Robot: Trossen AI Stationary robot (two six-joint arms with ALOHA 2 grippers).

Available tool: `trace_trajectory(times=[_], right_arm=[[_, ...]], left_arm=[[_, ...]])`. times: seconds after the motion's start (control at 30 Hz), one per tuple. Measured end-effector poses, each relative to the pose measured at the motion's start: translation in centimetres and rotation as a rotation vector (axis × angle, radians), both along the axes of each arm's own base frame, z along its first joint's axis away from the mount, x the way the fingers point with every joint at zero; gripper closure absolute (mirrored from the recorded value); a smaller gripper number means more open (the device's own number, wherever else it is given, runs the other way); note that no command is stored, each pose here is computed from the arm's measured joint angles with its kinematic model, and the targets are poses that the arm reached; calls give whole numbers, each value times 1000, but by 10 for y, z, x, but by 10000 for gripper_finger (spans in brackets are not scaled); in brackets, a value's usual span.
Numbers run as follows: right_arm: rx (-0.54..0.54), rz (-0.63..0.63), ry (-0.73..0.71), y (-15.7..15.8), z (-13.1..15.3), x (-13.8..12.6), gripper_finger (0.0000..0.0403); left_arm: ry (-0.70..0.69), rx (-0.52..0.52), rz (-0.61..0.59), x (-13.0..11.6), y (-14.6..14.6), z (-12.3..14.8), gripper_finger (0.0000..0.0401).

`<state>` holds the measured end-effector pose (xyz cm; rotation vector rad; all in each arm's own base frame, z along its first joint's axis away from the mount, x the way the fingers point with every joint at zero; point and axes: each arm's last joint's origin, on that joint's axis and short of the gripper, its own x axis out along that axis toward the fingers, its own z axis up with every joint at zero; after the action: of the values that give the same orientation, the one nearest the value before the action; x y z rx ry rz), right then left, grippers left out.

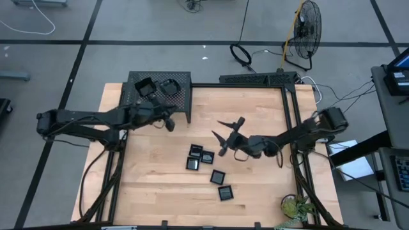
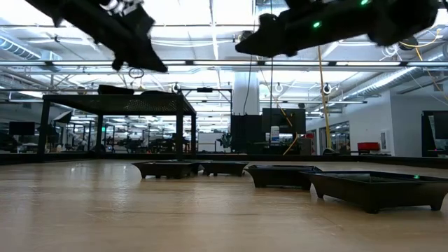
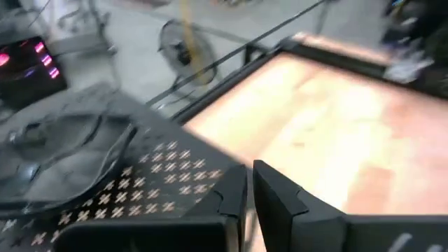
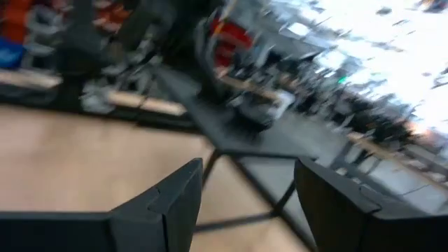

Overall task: Pick & Place Mini shaped plates
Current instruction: Put the square plate on the shelf

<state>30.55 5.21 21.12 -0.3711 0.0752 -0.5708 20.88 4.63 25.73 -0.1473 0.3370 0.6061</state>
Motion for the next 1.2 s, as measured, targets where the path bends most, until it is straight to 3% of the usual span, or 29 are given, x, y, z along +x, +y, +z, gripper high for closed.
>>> trace_trajectory(times=[0.1, 0.17, 0.3, 0.4, 0.63, 0.87, 1.2], right_arm=[[88, 72, 83, 12, 7, -15, 186], [180, 198, 148, 21, 12, -29, 187], [486, 524, 243, 36, 20, -51, 192], [591, 645, 392, 50, 9, -59, 196], [733, 708, 655, 73, -33, -59, 198], [770, 675, 729, 85, -49, -37, 198], [791, 549, 911, 98, -69, -12, 198]], left_arm=[[-50, 10, -60, -10, -15, 12, 370], [-81, 14, -100, -16, -23, 18, 370], [-129, 37, -165, -28, -34, 29, 370], [-202, 44, -179, -37, -39, 39, 370], [-303, 94, -152, -49, -40, 54, 370], [-288, 86, -106, -49, -39, 52, 366], [-194, 8, -53, -52, -38, 38, 257]])
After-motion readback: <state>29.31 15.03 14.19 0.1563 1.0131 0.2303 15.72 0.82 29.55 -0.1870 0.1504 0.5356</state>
